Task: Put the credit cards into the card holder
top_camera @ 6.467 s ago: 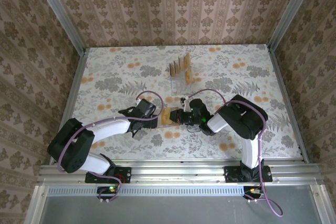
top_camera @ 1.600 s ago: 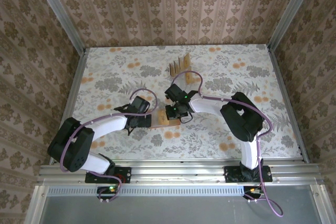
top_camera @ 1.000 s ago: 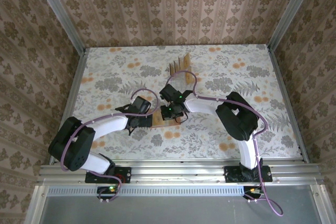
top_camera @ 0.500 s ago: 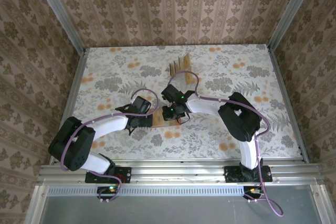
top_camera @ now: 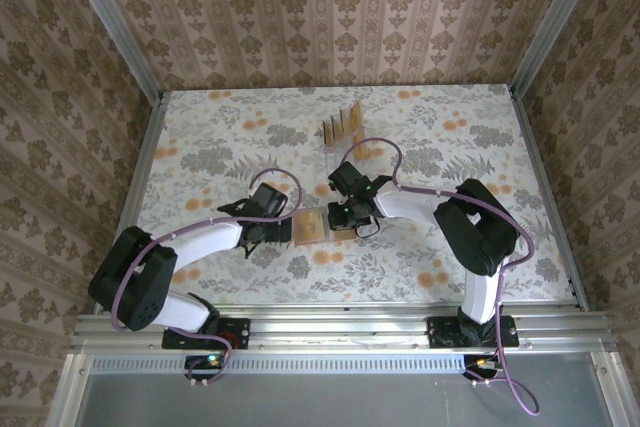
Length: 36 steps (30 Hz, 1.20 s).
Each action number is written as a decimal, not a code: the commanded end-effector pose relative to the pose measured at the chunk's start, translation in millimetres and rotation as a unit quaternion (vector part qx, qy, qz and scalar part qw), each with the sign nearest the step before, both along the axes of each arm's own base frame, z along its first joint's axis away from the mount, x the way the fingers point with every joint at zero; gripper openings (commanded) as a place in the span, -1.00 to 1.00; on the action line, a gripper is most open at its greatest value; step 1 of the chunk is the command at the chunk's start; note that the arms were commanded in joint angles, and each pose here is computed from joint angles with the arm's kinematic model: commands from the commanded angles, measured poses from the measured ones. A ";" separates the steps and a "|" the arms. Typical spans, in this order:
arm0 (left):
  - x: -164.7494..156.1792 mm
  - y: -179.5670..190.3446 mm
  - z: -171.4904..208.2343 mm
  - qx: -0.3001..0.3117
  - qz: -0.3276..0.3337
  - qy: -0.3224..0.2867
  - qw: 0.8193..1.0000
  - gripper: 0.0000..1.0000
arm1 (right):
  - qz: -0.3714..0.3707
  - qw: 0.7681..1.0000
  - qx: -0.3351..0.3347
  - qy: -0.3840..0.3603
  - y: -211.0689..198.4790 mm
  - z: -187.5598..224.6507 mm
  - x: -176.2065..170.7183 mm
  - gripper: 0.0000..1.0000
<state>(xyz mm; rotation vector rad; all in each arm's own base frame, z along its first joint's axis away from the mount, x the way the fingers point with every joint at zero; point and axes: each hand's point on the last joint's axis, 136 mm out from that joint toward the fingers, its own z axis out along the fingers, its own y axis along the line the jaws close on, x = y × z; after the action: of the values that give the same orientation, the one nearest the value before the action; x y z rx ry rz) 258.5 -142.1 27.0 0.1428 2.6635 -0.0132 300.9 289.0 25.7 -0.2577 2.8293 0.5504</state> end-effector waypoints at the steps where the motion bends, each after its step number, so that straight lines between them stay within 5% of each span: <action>1: 3.5 -4.3 9.7 -0.007 0.002 -0.004 1.000 1.00 | 0.012 1.000 0.016 -0.009 1.4 24.9 -2.1 -0.68; 9: 4.1 -8.0 3.1 -0.010 -0.001 0.003 1.000 1.00 | 0.023 0.999 0.041 -0.018 20.1 43.9 3.1 -0.70; 36: 3.1 -15.4 -8.6 -0.009 -0.009 0.013 1.000 1.00 | 0.025 0.999 0.016 0.028 24.7 -10.5 -10.3 -0.88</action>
<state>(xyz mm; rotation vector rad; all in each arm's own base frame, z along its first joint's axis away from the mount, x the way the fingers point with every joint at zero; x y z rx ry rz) 259.3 -151.6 18.7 0.1687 2.6838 -0.0292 296.2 314.8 27.8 -0.3214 2.8401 0.6219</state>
